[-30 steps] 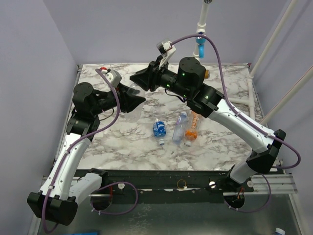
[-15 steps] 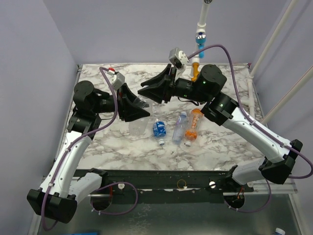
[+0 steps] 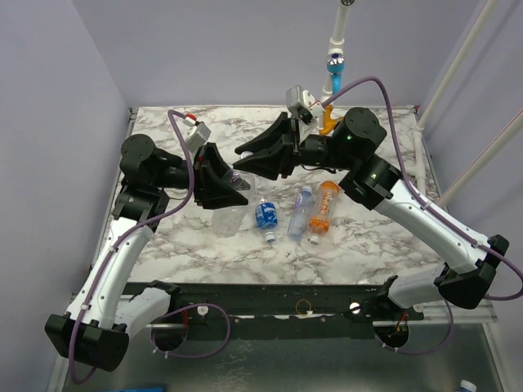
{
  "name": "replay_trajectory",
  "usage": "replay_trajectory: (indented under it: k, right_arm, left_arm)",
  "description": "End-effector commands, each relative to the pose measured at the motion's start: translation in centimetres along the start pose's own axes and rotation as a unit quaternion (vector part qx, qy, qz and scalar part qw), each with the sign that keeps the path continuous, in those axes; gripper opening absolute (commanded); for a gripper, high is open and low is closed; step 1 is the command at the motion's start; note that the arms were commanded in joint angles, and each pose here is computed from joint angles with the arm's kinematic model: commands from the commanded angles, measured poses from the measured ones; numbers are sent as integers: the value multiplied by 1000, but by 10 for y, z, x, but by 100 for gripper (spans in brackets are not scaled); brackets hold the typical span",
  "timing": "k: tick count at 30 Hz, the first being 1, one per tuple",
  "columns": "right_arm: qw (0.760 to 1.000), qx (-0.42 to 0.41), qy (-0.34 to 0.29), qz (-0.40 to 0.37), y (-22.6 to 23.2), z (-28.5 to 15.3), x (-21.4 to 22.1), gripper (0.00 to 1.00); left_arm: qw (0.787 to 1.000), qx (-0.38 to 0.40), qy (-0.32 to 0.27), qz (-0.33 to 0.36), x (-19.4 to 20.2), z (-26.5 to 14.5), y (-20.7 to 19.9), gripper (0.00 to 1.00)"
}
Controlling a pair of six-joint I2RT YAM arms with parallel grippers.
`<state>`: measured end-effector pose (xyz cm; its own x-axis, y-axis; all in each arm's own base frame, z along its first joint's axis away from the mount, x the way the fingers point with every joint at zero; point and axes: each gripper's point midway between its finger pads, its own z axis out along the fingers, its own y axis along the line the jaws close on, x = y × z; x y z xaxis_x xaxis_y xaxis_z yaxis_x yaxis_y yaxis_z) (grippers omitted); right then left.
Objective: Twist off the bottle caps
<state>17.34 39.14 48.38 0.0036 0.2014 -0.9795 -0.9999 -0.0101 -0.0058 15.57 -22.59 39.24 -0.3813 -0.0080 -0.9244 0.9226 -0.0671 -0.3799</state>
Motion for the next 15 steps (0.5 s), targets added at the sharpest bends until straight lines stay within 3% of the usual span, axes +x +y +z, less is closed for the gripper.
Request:
replay_trajectory:
  k: [1,4,8,13,15]
  right_arm:
    - [998,-48,-23,-44,30,-9,-40,1]
    - [998,15,-34,-60,13,-15,-58,1]
    - [979,196,-22,-52,-46,-35,-56,1]
    - [942,332,36,-21,-83,-79,3,1]
    - [913,402,67,1,-101,-111,43,1]
  left_arm:
    - [999,-17,-7,-29,-2,1,9,8]
    - [1000,-19,-8,-22,-2,0,9,8]
    - [999,-37,-14,-2,-1,0,14,8]
    - [994,-95,-18,46,5,-5,32,8]
    - [989,-130,-22,68,7,-9,43,8]
